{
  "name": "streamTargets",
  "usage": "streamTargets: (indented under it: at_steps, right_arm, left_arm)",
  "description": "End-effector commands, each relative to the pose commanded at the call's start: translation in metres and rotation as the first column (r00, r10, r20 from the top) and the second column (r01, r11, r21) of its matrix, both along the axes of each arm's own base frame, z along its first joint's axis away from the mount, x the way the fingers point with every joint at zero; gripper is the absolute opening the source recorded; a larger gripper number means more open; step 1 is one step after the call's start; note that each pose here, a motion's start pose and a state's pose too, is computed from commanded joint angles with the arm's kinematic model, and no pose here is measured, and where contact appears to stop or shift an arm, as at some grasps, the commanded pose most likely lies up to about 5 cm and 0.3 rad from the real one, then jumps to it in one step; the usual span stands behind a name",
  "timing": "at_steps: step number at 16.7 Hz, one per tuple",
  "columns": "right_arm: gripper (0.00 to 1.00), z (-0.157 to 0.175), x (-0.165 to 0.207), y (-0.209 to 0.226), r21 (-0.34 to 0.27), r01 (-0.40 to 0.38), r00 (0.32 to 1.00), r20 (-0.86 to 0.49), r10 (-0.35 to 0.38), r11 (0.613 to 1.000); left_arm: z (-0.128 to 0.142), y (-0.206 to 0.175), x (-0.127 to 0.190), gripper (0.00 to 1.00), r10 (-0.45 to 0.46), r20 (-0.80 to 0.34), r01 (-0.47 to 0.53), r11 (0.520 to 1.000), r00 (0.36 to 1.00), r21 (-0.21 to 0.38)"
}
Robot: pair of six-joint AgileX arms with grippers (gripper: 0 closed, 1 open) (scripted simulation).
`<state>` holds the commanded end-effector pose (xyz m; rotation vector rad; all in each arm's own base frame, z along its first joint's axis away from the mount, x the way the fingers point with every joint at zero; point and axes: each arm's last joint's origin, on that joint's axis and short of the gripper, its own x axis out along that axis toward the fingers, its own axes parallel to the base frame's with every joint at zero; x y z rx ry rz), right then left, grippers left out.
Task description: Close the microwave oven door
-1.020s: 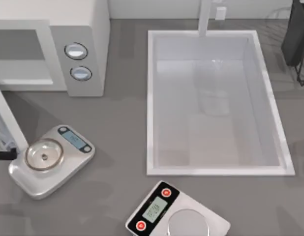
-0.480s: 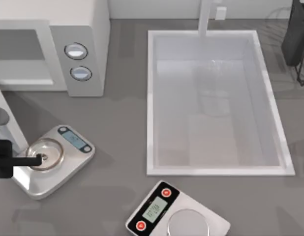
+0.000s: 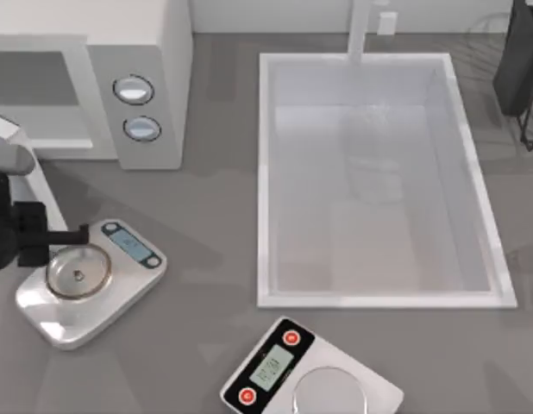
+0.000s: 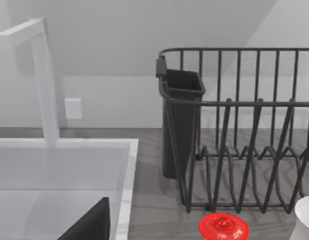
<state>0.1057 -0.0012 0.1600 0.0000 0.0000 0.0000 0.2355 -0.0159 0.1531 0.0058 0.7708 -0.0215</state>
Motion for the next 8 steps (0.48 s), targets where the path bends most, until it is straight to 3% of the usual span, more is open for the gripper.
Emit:
streamTargets:
  at_steps: [4,8]
  right_arm:
    - [1.00,0.000,0.000,0.000,0.000,0.000,1.000,0.000,0.000,1.000]
    - [1.00,0.000,0.000,0.000,0.000,0.000,1.000,0.000,0.000,1.000]
  left_arm:
    - [-0.012,0.000,0.040,0.00,0.000,-0.016,0.000,1.000,1.000,0.002]
    - [-0.015,0.000,0.054,0.00,0.000,-0.008,0.000,1.000,1.000,0.002]
